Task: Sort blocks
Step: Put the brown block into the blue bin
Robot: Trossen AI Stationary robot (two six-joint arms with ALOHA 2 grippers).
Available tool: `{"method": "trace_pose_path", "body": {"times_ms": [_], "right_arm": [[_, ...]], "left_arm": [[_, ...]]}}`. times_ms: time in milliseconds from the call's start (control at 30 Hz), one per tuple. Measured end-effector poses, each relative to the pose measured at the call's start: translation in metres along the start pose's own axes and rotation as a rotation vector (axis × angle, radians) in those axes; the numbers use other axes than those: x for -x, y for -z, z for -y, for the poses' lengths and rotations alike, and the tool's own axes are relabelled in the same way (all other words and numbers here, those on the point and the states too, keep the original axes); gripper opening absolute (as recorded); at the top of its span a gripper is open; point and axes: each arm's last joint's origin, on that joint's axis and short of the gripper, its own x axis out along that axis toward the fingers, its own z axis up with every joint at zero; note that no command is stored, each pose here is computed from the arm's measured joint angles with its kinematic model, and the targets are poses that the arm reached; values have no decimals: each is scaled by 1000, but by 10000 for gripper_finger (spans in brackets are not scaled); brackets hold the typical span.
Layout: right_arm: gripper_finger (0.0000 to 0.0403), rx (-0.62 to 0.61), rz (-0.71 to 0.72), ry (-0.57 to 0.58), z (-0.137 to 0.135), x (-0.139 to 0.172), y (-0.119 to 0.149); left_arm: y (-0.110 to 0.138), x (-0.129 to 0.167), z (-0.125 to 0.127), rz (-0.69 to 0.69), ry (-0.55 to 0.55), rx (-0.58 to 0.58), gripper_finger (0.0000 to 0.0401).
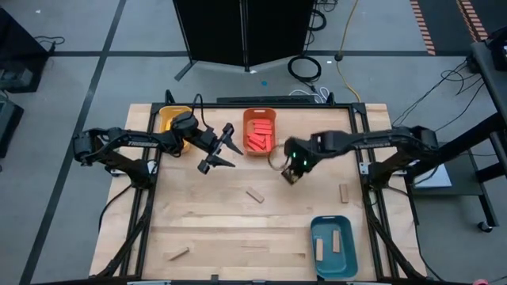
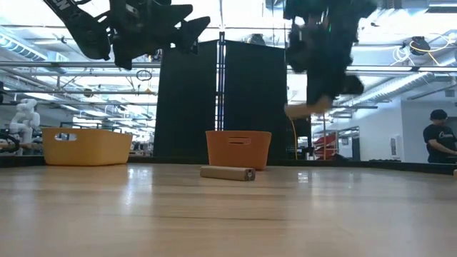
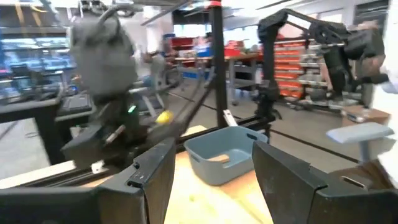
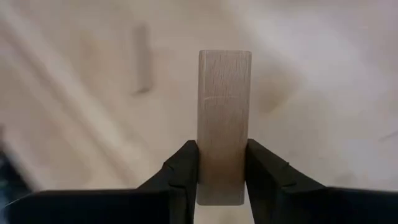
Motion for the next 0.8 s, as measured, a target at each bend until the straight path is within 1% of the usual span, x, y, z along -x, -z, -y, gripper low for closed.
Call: {"method": "trace_pose_path", "body": {"times_ms": [100,167,267,333,467,567,667,800], "right_arm": [[76,-31,-26,-46,-30,9,19],[76,-85,-53,-60,-46,12,36],[77,-191,-111,-51,-64,12,68],[77,-254,-159,-17,-73,12,93],[78,-384,-225,75,-82,15,142],[78,-466,-254,106,-87,18,172],[78,-563,-269,157,-87,22,197],[79,-699,-247,273,-83,19,222]], "left_arm": [[0,0,1,1,25,2,211],[0,0,1,1,43,8,211],[-1,1,3,4,94,29,211],[-4,2,5,9,133,60,211],[-14,4,11,18,220,97,211],[-20,6,14,25,267,94,211],[-21,5,16,27,277,92,211],[-22,2,19,29,290,92,211]]}}
